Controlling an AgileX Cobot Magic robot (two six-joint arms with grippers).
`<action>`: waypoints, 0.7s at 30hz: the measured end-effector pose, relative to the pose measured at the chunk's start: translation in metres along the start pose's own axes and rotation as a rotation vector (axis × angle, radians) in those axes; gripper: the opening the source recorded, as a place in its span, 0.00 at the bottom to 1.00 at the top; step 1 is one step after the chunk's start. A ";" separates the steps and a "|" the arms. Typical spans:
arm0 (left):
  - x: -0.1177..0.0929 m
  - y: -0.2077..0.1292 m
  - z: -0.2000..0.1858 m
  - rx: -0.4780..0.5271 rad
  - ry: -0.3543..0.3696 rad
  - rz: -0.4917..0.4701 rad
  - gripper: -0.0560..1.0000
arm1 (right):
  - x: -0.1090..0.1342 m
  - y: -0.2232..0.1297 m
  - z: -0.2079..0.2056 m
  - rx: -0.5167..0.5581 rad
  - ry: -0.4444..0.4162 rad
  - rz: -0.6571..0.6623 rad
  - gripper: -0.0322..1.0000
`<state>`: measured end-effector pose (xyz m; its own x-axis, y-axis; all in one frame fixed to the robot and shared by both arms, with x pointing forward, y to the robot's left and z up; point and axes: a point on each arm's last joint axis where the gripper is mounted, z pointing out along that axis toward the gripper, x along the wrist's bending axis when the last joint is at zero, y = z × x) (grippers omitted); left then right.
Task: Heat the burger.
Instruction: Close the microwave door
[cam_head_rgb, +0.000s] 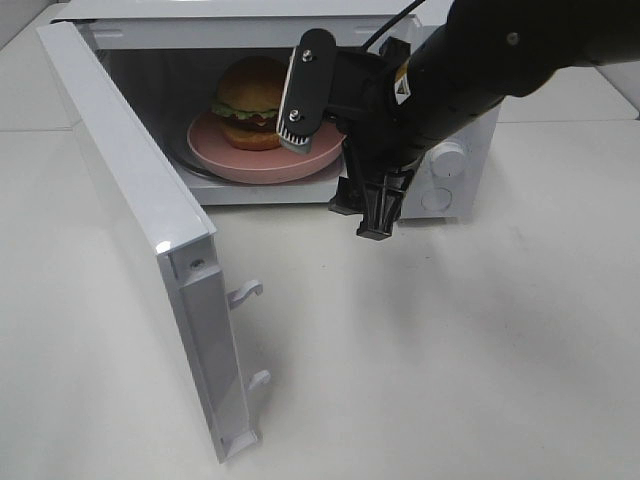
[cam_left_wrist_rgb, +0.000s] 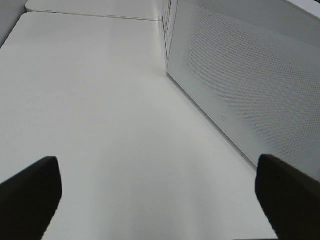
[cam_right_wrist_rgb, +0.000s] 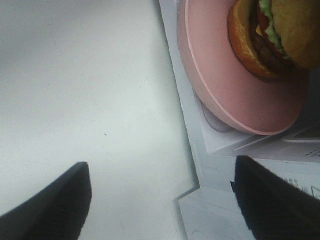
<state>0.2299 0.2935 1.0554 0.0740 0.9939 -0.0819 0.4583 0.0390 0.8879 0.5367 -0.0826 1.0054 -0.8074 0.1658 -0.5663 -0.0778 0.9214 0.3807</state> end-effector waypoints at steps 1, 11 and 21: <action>0.000 0.000 0.000 0.000 0.000 0.000 0.97 | 0.000 -0.001 -0.010 -0.010 -0.011 0.052 0.78; 0.000 0.000 0.000 0.000 0.000 0.000 0.97 | 0.003 -0.009 -0.060 -0.045 -0.050 0.356 0.78; 0.000 0.000 0.000 0.000 0.000 0.000 0.97 | 0.005 -0.021 -0.132 -0.020 -0.069 0.691 0.78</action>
<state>0.2299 0.2935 1.0554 0.0740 0.9939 -0.0819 0.4583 0.0390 0.8879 0.4573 -0.1475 1.0907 -0.6363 0.7351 -0.2340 0.4295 0.5896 0.6840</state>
